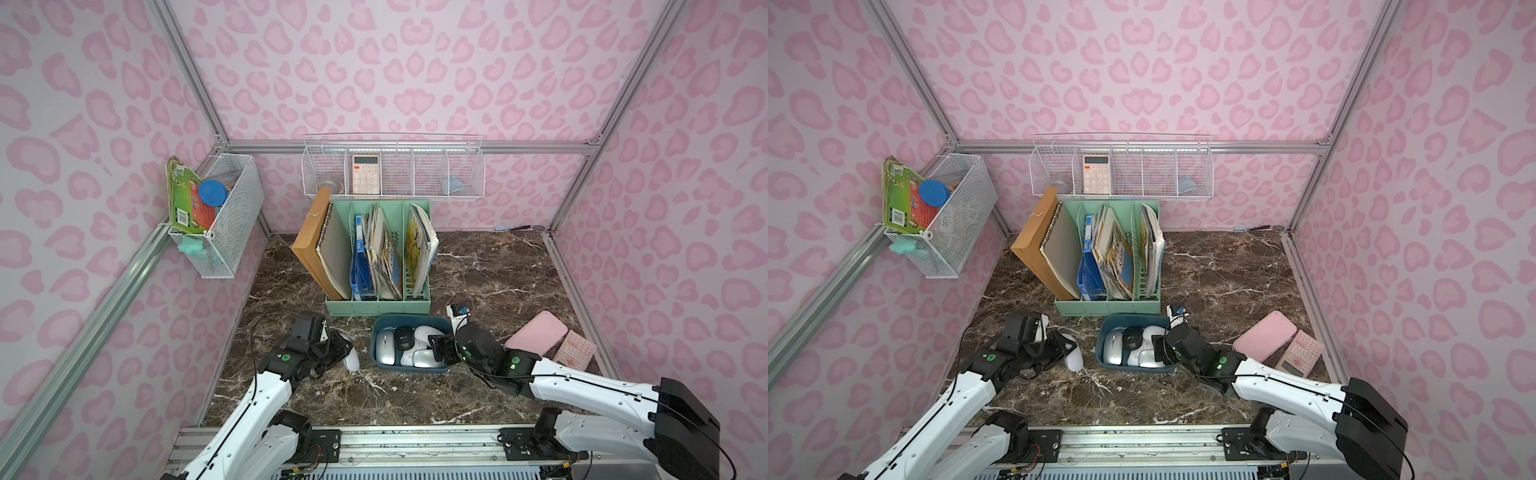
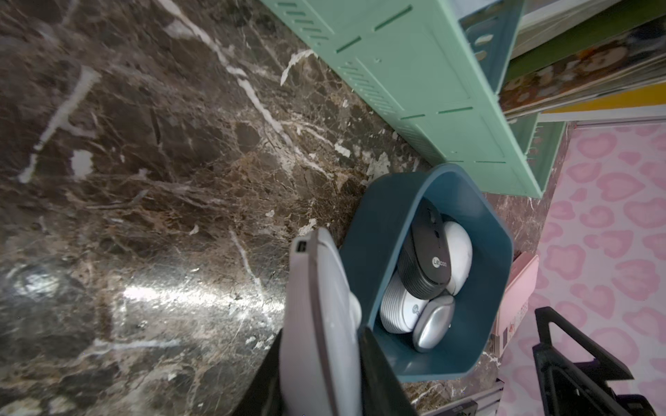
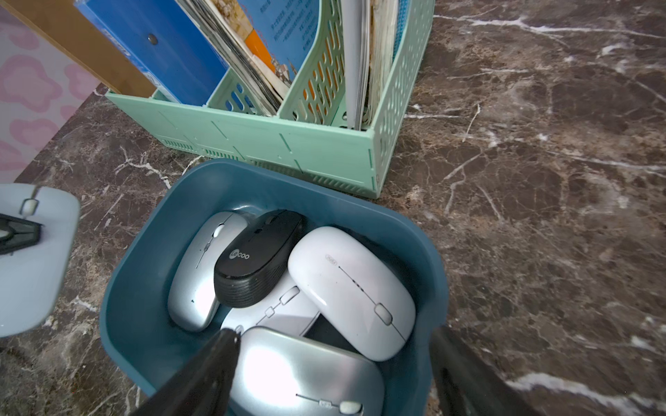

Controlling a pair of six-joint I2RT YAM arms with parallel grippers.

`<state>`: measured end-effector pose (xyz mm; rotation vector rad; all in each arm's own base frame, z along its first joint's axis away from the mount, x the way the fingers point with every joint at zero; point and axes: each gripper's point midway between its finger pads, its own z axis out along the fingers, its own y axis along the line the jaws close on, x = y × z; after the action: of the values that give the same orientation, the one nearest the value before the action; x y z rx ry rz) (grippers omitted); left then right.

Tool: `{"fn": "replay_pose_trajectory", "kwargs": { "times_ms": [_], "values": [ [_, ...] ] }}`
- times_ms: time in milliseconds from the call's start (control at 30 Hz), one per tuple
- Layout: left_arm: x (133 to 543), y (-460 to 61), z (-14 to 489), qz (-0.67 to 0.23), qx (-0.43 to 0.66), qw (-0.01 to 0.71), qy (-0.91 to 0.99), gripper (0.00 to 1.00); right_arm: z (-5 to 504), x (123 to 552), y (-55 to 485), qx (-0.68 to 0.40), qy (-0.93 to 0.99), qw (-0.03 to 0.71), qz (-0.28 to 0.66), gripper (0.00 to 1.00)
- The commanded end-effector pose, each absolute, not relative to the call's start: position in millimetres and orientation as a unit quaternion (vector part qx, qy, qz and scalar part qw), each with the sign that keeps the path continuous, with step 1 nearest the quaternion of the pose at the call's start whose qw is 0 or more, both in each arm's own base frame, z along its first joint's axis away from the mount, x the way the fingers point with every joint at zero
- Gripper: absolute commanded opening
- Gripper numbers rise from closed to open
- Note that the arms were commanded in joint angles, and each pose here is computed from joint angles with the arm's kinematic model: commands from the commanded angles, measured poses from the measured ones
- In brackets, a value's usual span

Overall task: Take out the mouse from the storage box
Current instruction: Place the mouse at the center of the board.

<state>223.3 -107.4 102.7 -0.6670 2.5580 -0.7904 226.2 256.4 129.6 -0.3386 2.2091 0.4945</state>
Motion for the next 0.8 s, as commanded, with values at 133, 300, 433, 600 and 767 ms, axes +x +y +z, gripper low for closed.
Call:
{"fn": "replay_pose_trajectory", "kwargs": {
  "times_ms": [133,300,433,600,767],
  "values": [
    [240.6,-119.6,98.8,-0.345,-0.22,0.183,0.894,0.24,126.8,224.0,260.8,-0.142,0.892,0.398,0.16,0.87],
    [242.9,-114.0,85.1,-0.339,-0.235,0.17,0.895,0.24,123.0,224.2,268.0,-0.152,0.9,0.383,0.142,0.87],
    [243.6,-112.7,67.8,-0.334,-0.242,0.158,0.897,0.24,119.4,224.6,275.2,-0.163,0.907,0.368,0.128,0.87],
    [249.0,-117.7,52.6,-0.346,-0.241,0.143,0.895,0.24,120.1,224.8,282.8,-0.174,0.909,0.361,0.118,0.87],
    [251.5,-118.5,36.2,-0.341,-0.246,0.114,0.9,0.26,117.6,223.9,288.7,-0.177,0.911,0.353,0.122,0.87]
  ]
}}
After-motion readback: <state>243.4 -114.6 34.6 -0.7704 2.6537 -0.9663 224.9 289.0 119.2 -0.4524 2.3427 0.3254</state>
